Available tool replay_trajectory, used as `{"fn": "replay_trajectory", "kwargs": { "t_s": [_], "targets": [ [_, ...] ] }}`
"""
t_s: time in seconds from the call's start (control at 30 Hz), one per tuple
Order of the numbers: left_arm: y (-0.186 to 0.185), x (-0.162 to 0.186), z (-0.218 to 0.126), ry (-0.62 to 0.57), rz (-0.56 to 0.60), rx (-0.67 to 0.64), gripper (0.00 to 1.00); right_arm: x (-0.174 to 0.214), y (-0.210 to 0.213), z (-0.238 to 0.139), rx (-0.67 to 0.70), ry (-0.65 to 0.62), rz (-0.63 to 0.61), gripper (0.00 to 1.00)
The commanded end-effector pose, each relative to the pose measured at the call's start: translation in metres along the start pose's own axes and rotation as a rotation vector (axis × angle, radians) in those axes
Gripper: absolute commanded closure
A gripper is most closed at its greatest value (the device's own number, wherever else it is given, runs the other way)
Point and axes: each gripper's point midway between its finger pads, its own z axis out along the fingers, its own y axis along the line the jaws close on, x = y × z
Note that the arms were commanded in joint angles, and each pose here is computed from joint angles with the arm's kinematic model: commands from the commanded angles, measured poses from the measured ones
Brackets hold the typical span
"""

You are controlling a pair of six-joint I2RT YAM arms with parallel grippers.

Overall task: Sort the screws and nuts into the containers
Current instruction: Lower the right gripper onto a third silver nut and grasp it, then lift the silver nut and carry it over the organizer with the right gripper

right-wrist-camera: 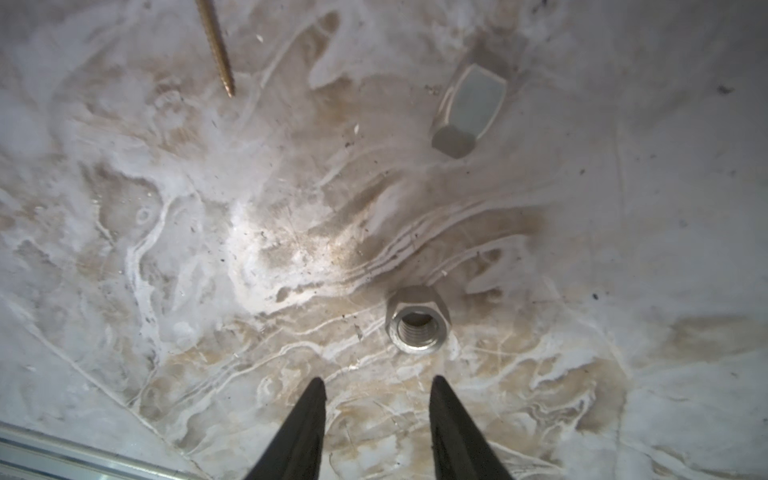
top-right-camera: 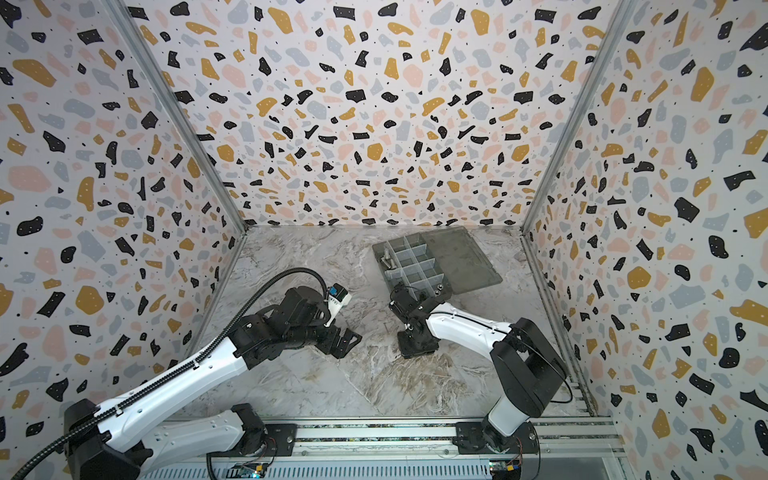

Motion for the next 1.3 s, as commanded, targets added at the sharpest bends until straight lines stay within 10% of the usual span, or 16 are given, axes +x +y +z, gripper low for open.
{"fn": "replay_trajectory", "kwargs": {
  "t_s": [0.0, 0.53, 0.77, 1.27],
  "targets": [
    [0.000, -0.005, -0.013, -0.065, -0.046, 0.005, 0.00, 0.000, -0.005, -0.002, 0.020, -0.028, 0.024, 0.56],
    [0.008, 0.005, -0.030, -0.086, -0.063, -0.041, 0.00, -0.004, -0.011, 0.024, 0.056, -0.008, 0.001, 0.58],
    [0.009, 0.007, -0.032, -0.087, -0.055, -0.044, 0.00, -0.002, -0.013, 0.027, 0.062, 0.008, 0.001, 0.75],
    [0.007, -0.011, -0.025, -0.096, -0.025, -0.049, 0.00, -0.037, -0.005, -0.022, 0.077, -0.076, -0.016, 0.79]
  ]
}}
